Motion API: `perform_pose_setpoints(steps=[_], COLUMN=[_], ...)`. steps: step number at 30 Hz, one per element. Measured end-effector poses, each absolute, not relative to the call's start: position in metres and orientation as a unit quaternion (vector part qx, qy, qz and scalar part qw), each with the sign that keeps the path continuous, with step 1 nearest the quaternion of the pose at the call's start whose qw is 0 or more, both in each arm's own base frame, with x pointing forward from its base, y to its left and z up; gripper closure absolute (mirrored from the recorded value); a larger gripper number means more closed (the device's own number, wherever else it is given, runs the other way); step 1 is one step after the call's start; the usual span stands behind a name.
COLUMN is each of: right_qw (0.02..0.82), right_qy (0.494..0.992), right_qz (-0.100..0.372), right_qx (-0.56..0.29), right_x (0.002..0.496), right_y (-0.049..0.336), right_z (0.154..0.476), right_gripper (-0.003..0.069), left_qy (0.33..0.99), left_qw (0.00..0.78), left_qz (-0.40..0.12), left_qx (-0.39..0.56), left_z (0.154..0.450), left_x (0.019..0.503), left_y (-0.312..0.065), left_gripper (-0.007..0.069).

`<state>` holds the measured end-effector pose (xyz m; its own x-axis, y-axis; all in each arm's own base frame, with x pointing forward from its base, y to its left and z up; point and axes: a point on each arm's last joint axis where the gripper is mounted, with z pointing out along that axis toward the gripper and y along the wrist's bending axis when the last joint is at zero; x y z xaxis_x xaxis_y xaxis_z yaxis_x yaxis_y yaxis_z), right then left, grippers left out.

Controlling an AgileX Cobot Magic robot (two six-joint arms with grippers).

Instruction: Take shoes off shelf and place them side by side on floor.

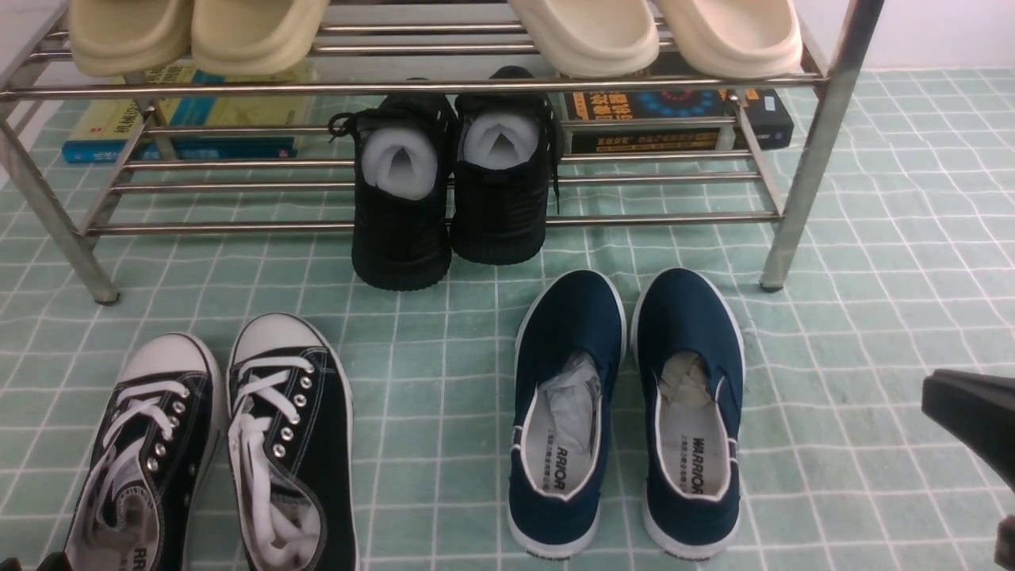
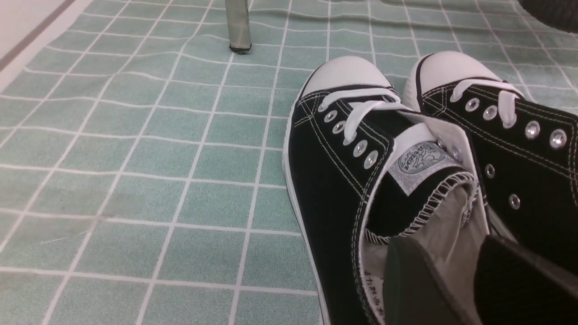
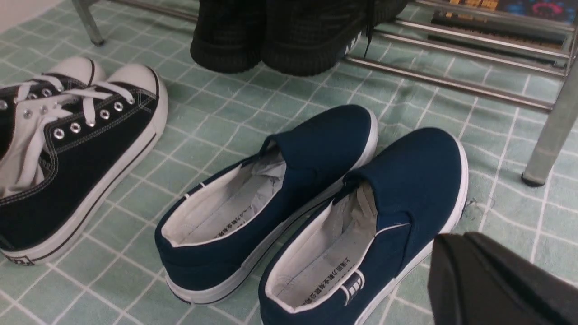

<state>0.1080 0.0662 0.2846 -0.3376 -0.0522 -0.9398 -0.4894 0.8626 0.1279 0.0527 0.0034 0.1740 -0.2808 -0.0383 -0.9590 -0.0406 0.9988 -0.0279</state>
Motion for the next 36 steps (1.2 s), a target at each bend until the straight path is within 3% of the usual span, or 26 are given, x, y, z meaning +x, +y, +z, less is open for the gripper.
perform_pose_setpoints(steps=[22, 27, 36], right_qw=[0.533, 0.561, 0.595], right_qy=[0.805, 0.795, 0.8], right_qz=[0.192, 0.158, 0.065], right_qx=[-0.175, -0.166, -0.041], right_x=[0.103, 0.091, 0.061], right_y=[0.063, 0.047, 0.01], right_z=[0.27, 0.261, 0.188], right_gripper=[0.0655, 0.0654, 0.0643], left_qy=[0.8, 0.8, 0.8], left_qw=[0.599, 0.599, 0.599], left_qz=[0.002, 0.003, 0.003], left_qx=[-0.024, -0.023, -0.023], left_z=[0.174, 0.174, 0.174], left_x=[0.053, 0.053, 0.053], left_y=[0.003, 0.004, 0.004], left_gripper=[0.0384, 0.0384, 0.0384])
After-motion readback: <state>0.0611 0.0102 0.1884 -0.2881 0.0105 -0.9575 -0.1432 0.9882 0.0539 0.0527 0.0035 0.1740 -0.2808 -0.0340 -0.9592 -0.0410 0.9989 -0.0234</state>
